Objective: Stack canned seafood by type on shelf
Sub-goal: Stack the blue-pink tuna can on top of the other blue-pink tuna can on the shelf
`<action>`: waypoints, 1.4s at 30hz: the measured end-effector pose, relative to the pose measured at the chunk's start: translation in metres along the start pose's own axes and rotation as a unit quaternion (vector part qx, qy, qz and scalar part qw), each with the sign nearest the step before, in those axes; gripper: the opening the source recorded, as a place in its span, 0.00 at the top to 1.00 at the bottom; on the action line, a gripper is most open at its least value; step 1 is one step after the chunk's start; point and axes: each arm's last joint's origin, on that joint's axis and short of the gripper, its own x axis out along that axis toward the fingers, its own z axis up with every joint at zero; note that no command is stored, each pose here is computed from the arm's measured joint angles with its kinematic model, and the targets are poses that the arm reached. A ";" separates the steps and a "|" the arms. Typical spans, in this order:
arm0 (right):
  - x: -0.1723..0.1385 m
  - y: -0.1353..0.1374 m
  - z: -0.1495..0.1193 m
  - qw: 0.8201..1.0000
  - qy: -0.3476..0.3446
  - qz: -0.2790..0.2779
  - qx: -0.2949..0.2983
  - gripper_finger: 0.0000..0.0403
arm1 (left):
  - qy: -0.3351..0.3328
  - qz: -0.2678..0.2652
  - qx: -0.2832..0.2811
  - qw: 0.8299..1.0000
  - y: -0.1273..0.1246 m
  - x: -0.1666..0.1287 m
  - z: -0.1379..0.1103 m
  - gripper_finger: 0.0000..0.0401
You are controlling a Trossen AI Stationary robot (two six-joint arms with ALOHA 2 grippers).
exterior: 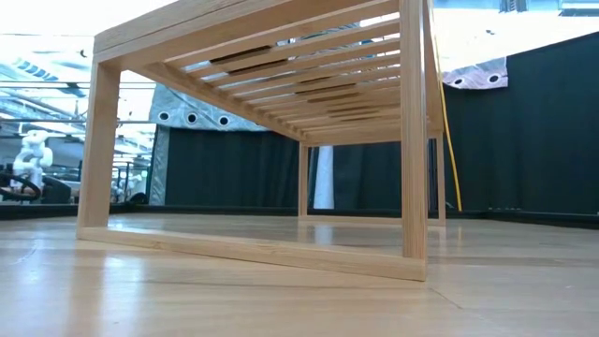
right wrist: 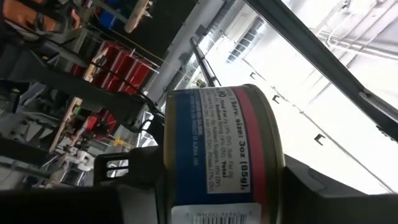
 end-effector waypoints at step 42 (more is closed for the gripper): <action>-0.077 -0.126 -0.109 0.957 0.197 -0.098 0.189 0.55 | -0.011 0.439 0.320 0.840 0.113 -0.004 -0.109 0.29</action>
